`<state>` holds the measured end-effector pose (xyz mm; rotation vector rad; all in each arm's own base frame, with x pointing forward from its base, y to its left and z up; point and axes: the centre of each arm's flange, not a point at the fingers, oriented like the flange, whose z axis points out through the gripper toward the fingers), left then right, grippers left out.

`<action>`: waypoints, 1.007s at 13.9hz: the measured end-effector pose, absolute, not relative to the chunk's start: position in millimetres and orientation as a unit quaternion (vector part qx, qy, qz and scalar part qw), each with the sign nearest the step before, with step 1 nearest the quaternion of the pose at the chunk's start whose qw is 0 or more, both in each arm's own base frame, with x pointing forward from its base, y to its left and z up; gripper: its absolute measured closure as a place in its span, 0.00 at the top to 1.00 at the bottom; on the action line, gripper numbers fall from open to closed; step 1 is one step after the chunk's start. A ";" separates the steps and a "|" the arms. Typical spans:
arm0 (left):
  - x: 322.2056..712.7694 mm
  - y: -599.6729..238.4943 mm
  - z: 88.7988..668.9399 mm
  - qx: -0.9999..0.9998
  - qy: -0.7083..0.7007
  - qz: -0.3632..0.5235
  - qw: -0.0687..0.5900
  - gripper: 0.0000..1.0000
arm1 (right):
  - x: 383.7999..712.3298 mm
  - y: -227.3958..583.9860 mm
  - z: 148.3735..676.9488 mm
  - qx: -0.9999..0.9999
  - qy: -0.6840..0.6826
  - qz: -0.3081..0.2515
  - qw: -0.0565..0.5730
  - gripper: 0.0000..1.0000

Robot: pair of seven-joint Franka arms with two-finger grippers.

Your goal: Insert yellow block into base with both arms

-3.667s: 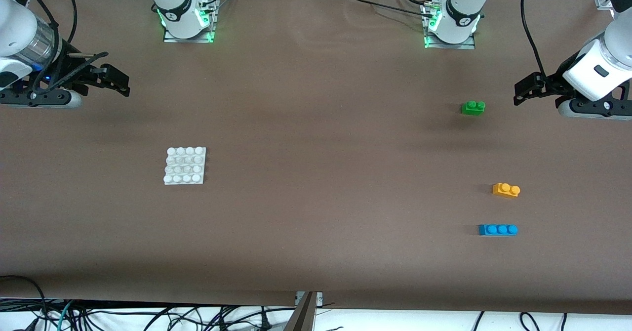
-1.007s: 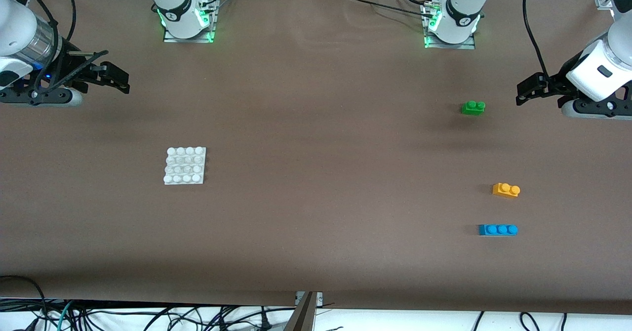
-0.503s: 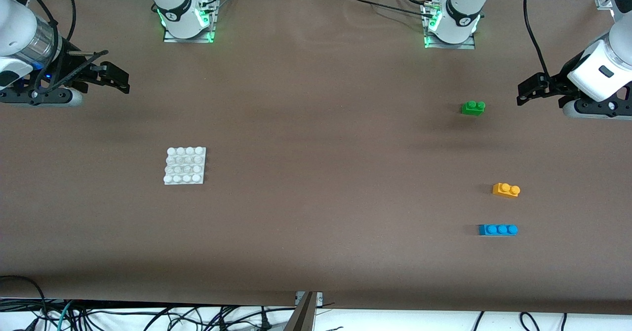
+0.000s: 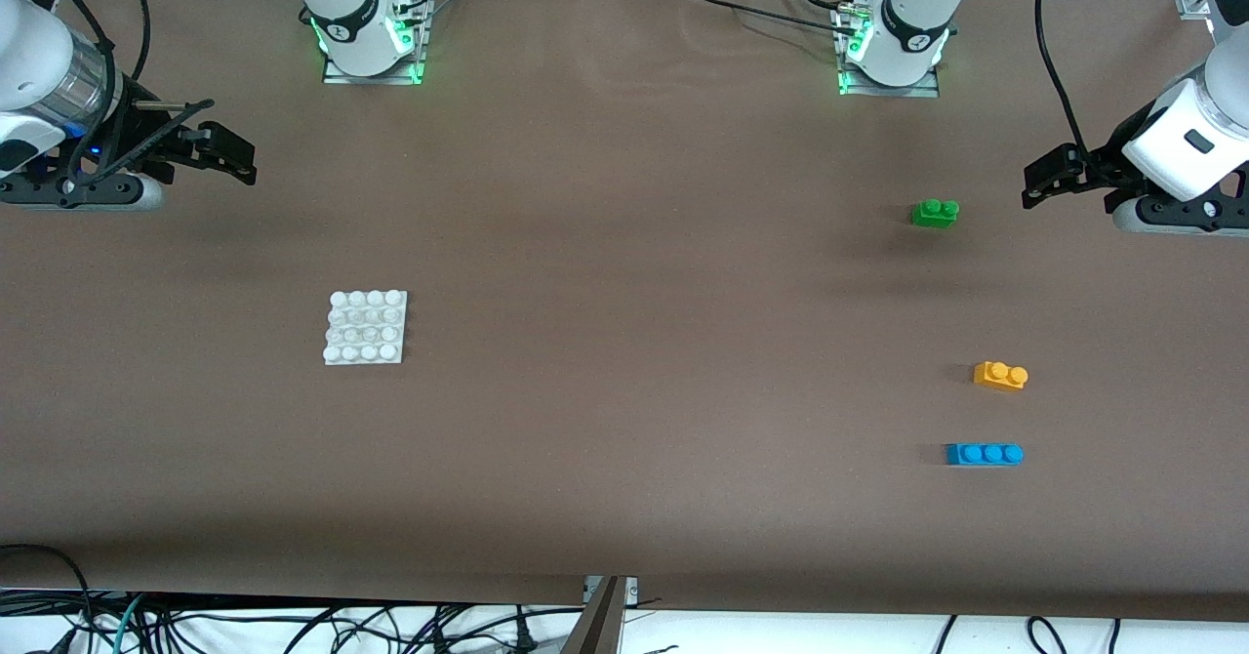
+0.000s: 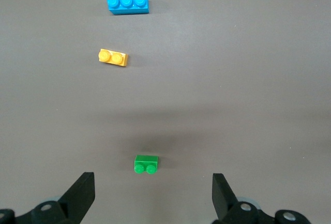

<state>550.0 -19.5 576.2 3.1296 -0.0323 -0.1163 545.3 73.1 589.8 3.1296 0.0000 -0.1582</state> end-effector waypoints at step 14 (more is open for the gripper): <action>550.0 -19.0 576.5 0.999 -0.010 -0.037 0.005 1.00 | 616.3 30.9 390.0 0.999 -0.014 -0.047 0.006 1.00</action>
